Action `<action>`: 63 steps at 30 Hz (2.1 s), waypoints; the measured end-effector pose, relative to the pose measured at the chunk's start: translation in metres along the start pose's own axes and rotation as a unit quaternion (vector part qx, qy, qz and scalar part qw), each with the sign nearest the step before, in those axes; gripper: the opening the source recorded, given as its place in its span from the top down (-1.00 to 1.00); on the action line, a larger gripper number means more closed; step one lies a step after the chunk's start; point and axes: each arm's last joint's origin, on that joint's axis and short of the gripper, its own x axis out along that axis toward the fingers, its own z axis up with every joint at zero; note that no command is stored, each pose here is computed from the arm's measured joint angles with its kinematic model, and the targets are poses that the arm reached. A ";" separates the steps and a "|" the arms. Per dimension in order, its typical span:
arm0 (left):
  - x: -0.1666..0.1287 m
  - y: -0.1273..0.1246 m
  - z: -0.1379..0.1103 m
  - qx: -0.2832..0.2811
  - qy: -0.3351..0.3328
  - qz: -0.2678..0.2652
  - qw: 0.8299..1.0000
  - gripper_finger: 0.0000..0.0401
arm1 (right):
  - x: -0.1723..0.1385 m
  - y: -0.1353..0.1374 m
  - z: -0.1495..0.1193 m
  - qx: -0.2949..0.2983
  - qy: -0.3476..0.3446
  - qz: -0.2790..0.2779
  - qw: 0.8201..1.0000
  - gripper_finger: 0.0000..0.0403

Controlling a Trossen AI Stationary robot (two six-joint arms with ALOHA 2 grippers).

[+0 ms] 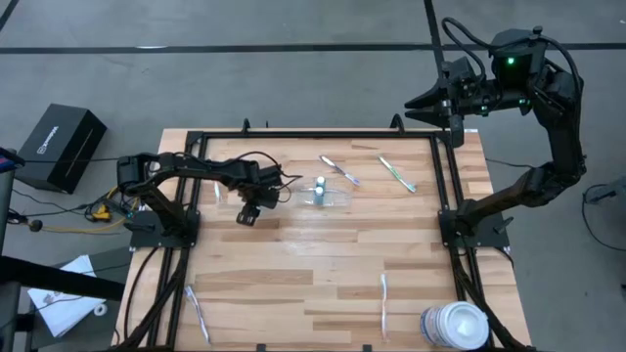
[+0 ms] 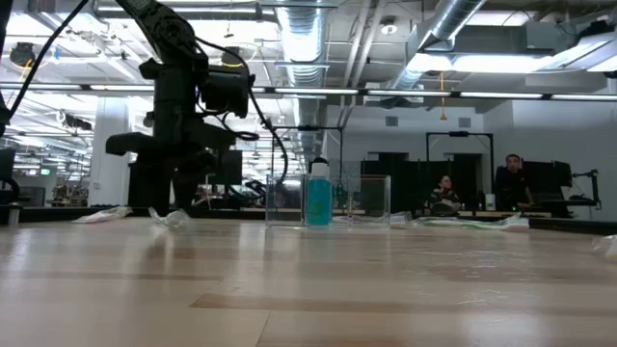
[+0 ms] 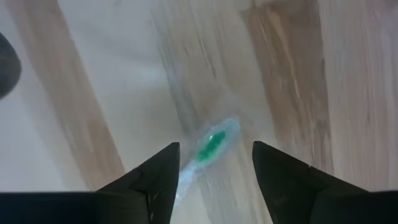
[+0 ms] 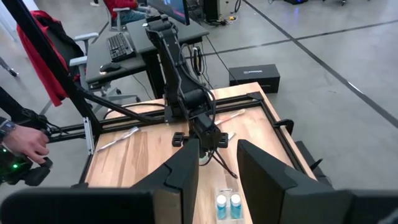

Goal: Pick & Place toothbrushing station
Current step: Put the left green toothbrush into the transparent organizer

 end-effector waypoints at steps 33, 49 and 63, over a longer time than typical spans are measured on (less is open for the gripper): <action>-0.103 0.003 -0.026 -0.333 -0.314 0.029 0.889 1.00 | 0.000 -0.001 0.009 -0.037 -0.041 -0.005 0.998 0.49; -0.118 0.022 -0.002 -0.415 -0.695 0.116 0.576 1.00 | -0.001 -0.001 0.017 -0.044 -0.082 -0.007 0.996 0.49; -0.060 0.027 0.031 -0.391 -0.667 0.128 0.621 1.00 | -0.002 0.000 0.016 -0.026 -0.078 -0.005 0.997 0.49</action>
